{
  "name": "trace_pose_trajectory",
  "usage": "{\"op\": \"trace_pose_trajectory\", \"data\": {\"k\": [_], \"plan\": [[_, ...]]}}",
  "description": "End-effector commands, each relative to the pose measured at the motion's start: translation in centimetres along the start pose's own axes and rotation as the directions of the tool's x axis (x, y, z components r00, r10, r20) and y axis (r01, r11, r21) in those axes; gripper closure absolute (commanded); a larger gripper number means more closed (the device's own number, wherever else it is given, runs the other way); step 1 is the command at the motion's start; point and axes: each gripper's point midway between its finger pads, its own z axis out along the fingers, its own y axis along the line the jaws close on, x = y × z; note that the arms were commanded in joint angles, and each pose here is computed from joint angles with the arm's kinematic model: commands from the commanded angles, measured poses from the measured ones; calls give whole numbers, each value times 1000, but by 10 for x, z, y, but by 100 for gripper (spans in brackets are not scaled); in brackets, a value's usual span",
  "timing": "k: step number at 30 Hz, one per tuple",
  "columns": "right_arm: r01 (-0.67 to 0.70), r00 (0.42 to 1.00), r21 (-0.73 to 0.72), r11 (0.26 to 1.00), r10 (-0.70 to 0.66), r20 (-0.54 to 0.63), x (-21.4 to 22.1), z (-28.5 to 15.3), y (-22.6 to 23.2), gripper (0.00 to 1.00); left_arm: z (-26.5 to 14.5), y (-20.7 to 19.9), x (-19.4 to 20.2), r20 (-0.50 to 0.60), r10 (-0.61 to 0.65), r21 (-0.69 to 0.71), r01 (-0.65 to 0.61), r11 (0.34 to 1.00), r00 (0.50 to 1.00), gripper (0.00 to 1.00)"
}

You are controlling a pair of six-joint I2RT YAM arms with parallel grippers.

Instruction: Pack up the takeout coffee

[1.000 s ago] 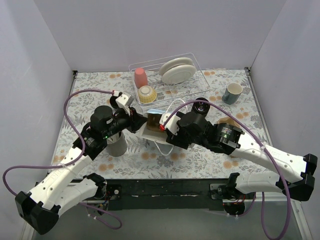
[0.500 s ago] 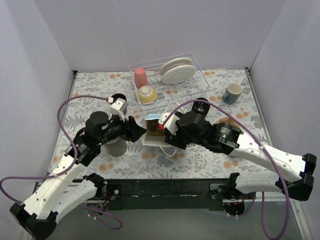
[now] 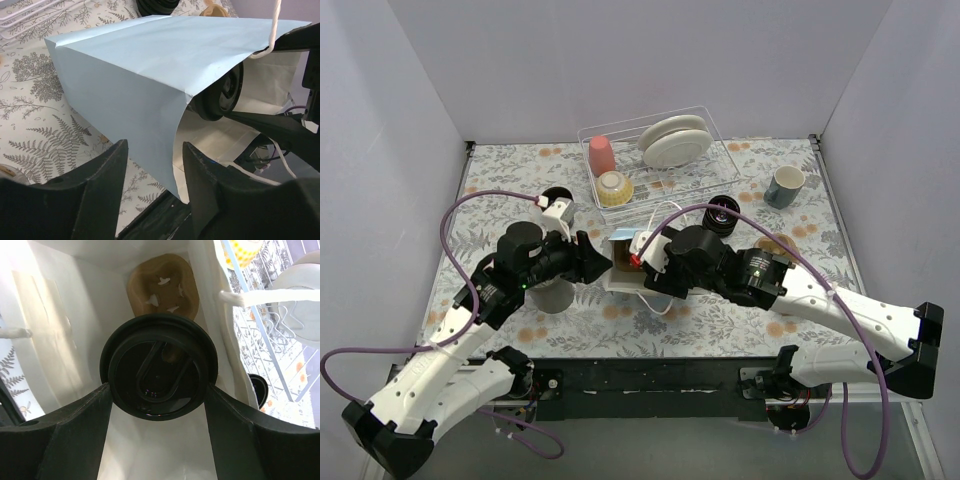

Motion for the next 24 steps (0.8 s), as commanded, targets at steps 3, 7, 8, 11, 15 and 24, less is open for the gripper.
{"op": "trace_pose_trajectory", "data": {"k": [3,7,8,11,15,24], "plan": [[101,993,100,990,-106,51,-13,0,-21,48,-2,-2,3,2,-3,22,3,1000,1000,71],[224,972,127,966,-231,49,-6,1,-25,46,-4,-3,3,11,25,36,-25,999,1000,94],[247,966,115,962,-253,45,-3,1,-23,46,-3,-4,7,5,29,45,-30,999,1000,97],[304,952,75,950,-306,28,7,4,-16,48,-5,-6,8,9,42,63,-42,997,999,100],[351,933,52,935,-354,67,9,4,-8,52,-6,-10,9,11,47,89,-48,995,999,100],[396,916,100,913,-400,25,11,8,-19,54,-1,-12,14,-25,-3,98,6,995,1000,100]]}}
